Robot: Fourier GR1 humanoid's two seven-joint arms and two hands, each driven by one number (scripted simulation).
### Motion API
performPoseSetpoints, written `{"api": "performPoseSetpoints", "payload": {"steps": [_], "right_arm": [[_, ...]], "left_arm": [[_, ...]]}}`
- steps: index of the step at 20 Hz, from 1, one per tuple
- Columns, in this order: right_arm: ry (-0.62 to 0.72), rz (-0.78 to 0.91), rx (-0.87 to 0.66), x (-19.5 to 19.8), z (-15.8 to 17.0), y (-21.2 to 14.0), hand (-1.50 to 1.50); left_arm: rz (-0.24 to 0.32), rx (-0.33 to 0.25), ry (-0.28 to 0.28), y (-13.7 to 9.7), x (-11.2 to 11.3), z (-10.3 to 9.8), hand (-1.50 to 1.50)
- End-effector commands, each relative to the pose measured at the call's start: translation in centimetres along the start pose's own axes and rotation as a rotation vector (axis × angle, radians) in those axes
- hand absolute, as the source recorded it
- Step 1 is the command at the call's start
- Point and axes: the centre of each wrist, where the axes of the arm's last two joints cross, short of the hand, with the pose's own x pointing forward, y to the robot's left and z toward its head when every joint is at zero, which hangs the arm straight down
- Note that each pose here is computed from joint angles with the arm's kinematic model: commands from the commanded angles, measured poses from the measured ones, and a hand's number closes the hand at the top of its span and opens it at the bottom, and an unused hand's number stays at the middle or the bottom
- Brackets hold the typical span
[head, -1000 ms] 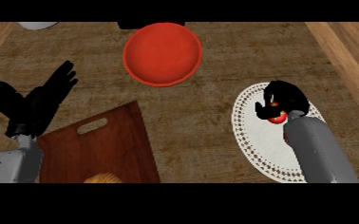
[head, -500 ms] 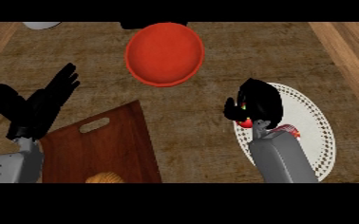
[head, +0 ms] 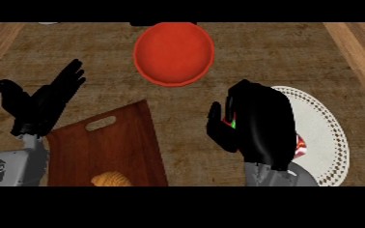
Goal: Pick the tomato from the placemat and place it in the bowl
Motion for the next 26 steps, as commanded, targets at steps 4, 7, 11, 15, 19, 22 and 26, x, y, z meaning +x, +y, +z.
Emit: {"api": "performPoseSetpoints", "payload": {"steps": [4,7,11,15,19,22,26], "right_arm": [[0.098,-0.044,-0.041,3.1,2.8,-5.1,1.5],[0.087,-0.107,-0.046,5.3,1.4,-5.1,1.5],[0.094,-0.132,-0.051,7.2,-0.6,-6.6,1.5],[0.081,-0.137,-0.093,10.1,-2.6,-9.1,1.5],[0.09,-0.148,-0.115,12.3,-4.9,-9.2,1.5],[0.097,-0.156,-0.138,13.6,-6.7,-8.4,1.5],[0.128,-0.142,-0.125,13.8,-10.3,-7.9,1.5]], "left_arm": [[-0.007,-0.011,-0.022,0.0,0.9,-0.7,0.0],[-0.007,-0.046,-0.027,-1.6,0.6,-1.2,0.0],[-0.006,-0.043,-0.018,-1.2,1.2,-1.0,0.0],[-0.014,-0.061,-0.03,-2.4,0.2,-1.3,0.0],[-0.011,-0.048,-0.039,-1.5,1.2,-1.4,0.0],[-0.017,-0.074,-0.03,-1.3,0.7,-1.2,0.0],[-0.02,-0.062,-0.04,-1.6,1.3,-1.7,0.0]]}}
